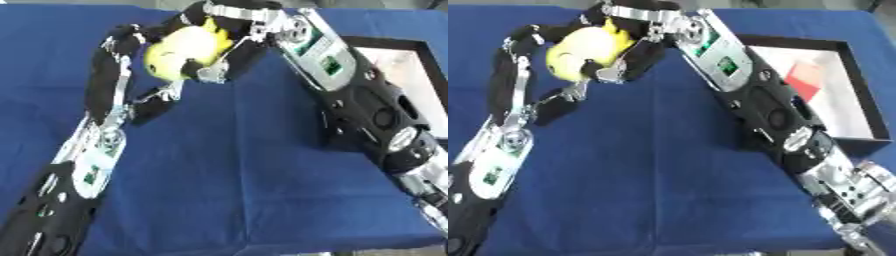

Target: Pick up the objects with one hand, pass them to the other hand, and then place them into the box on the other side of the table.

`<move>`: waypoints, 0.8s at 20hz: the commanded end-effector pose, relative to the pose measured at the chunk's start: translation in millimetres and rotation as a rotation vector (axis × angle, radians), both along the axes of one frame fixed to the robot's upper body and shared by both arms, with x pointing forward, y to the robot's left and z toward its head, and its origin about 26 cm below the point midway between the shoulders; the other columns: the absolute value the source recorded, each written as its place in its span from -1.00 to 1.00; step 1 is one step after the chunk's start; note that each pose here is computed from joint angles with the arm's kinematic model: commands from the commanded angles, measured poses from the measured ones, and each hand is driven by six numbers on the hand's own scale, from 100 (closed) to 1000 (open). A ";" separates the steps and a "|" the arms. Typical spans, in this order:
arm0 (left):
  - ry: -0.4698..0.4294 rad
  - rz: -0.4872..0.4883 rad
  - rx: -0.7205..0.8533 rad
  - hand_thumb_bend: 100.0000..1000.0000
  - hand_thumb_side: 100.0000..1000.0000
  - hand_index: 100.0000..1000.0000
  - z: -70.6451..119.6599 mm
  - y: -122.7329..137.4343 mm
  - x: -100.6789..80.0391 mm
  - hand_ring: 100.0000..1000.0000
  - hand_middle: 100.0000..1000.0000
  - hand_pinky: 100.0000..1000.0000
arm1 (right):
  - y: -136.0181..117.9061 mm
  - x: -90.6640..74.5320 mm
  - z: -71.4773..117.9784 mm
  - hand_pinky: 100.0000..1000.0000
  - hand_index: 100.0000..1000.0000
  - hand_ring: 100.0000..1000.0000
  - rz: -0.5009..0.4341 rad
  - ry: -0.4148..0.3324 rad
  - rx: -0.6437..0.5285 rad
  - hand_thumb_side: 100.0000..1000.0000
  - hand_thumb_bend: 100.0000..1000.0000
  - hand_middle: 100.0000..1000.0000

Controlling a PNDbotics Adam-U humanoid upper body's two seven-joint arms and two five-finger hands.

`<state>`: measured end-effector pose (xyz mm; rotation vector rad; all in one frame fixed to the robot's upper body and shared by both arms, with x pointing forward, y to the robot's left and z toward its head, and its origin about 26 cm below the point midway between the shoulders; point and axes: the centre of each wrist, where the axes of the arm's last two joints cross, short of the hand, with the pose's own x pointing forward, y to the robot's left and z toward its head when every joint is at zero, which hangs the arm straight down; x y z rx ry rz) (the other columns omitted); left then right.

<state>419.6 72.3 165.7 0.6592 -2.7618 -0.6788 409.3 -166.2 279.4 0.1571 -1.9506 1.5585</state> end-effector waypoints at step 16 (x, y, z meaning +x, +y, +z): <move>-0.002 -0.022 -0.028 -0.19 -0.34 0.68 16.8 -10.1 -2.0 0.30 0.10 0.54 | -5.5 -2.4 7.8 0.65 0.10 0.93 -0.025 -0.015 -0.004 -1.00 -1.00 -0.05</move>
